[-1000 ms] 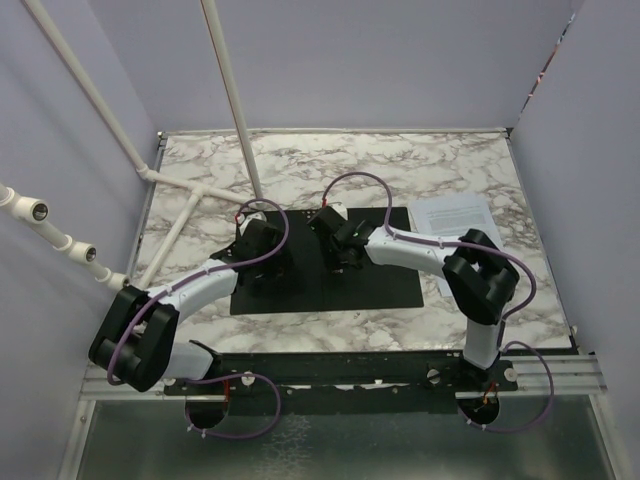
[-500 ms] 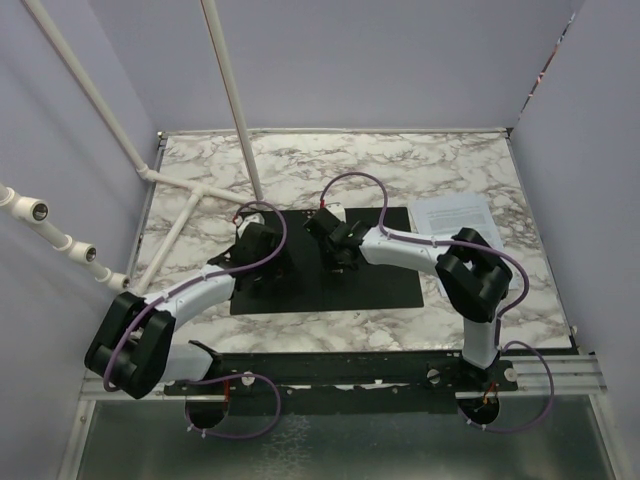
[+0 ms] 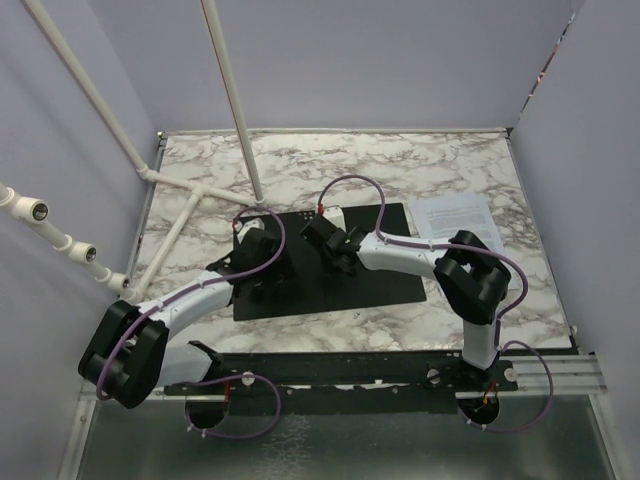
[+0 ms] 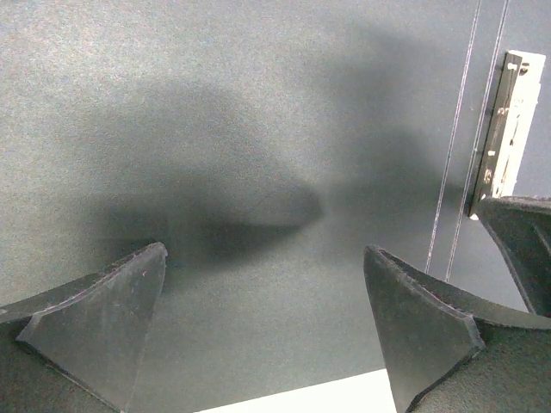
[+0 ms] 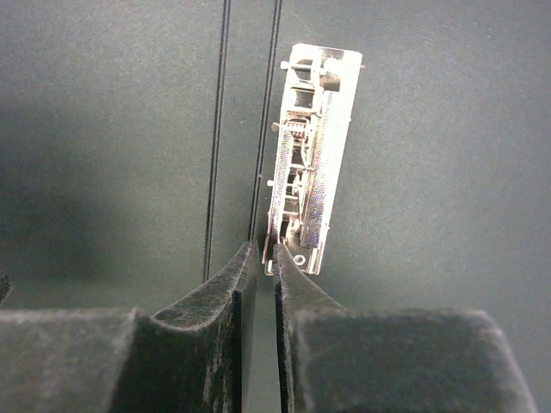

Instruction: Put the files into the folder

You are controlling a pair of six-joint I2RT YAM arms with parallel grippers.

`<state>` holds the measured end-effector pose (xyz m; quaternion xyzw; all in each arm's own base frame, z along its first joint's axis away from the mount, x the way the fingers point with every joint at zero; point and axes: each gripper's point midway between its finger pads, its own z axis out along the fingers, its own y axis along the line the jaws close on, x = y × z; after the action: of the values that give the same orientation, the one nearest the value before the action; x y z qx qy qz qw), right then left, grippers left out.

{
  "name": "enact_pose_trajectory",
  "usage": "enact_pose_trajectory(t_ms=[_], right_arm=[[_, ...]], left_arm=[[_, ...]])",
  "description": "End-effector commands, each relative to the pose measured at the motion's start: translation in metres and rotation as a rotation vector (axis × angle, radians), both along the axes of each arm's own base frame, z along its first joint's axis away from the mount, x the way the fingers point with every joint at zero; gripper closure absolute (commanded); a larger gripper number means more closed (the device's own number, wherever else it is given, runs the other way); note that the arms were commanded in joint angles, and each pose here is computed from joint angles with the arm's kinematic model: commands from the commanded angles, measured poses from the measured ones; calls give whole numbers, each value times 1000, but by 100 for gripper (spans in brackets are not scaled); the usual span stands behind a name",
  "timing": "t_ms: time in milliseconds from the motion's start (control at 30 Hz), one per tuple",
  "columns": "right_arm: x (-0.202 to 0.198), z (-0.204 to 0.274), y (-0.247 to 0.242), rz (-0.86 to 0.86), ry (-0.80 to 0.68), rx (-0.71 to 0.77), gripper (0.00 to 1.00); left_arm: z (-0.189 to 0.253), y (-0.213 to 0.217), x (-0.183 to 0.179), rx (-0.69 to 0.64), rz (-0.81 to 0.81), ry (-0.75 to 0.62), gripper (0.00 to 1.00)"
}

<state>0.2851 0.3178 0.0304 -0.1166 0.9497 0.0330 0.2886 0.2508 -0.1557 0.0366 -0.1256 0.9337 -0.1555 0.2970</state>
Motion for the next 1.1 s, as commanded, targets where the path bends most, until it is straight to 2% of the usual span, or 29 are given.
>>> enact_pose_trajectory(t_ms=[0, 600, 1067], right_arm=[[-21, -31, -33, -11, 66, -151, 86], [-35, -49, -47, 5, 73, -278, 100], [-40, -63, -75, -29, 54, -422, 100]], left_arm=[[-23, 5, -41, 10, -11, 163, 1], [-36, 17, -46, 74, 20, 180, 1], [-50, 30, -48, 148, 36, 204, 1]])
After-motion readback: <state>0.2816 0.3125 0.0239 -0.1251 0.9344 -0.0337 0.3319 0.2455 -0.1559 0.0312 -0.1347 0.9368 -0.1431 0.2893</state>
